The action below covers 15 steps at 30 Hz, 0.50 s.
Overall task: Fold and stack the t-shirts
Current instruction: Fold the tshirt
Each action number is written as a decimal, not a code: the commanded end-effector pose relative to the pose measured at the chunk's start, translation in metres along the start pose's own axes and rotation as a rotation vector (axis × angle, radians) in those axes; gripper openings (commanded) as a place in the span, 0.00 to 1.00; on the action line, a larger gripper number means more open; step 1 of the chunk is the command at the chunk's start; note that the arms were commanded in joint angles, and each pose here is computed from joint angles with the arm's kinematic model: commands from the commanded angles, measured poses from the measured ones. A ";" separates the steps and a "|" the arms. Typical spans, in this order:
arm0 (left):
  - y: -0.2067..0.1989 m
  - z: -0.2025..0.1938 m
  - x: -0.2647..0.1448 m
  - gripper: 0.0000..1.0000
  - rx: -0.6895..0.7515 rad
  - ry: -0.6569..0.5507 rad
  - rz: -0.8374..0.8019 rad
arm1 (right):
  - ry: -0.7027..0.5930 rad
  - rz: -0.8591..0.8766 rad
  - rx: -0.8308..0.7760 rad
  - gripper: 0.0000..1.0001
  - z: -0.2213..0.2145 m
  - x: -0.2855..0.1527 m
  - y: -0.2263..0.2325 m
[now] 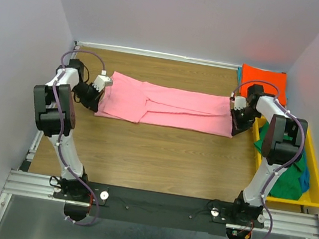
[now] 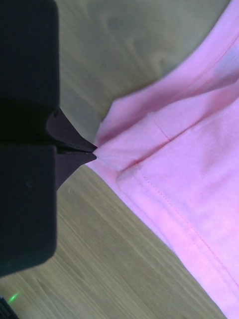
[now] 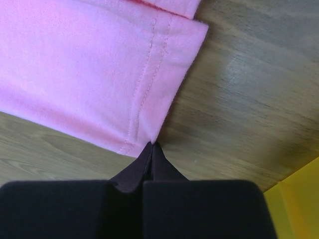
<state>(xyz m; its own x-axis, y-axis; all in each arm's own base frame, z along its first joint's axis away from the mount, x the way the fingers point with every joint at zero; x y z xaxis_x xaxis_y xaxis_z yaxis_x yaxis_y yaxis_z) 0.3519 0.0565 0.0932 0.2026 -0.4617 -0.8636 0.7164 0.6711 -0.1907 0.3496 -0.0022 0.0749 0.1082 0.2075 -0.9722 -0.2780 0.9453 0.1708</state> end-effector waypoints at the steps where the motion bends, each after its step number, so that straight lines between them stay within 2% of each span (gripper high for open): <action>1: -0.006 -0.028 0.015 0.00 -0.075 0.085 -0.021 | 0.039 -0.046 -0.028 0.00 -0.012 0.003 -0.009; 9: -0.005 -0.027 0.022 0.00 -0.098 0.062 -0.020 | 0.067 -0.051 -0.027 0.02 -0.016 0.010 -0.011; 10: -0.005 -0.026 0.019 0.09 -0.091 0.057 -0.018 | 0.058 -0.049 -0.027 0.06 -0.014 0.008 -0.011; 11: -0.006 -0.020 0.011 0.23 -0.068 0.038 -0.010 | 0.037 -0.043 -0.030 0.16 -0.010 0.000 -0.009; 12: -0.005 -0.016 0.005 0.23 -0.054 0.026 0.007 | 0.037 -0.043 -0.032 0.25 -0.010 0.000 -0.009; 13: -0.005 -0.009 -0.004 0.32 -0.038 0.002 0.021 | 0.004 -0.019 -0.036 0.33 -0.005 -0.012 -0.004; 15: -0.007 0.005 -0.027 0.39 0.002 -0.043 0.060 | -0.037 0.023 -0.033 0.45 0.002 -0.028 0.005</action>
<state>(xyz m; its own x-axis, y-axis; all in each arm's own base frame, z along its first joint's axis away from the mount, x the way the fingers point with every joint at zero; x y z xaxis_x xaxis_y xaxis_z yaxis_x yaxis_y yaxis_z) 0.3359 0.0536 0.0808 0.1627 -0.4628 -0.8714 0.6715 0.6990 -0.2459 0.3446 -0.0034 0.0773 0.0970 0.2064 -0.9737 -0.3046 0.9375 0.1683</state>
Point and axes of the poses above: each gripper's point midway between its finger pads, its own x axis out along the fingers, its own y axis along the line the jaws close on, z = x × y, the point moved 6 cm from there along -x, back along the fingers, and after that the axes turned 4 degrees about x, right-handed, at the moved point
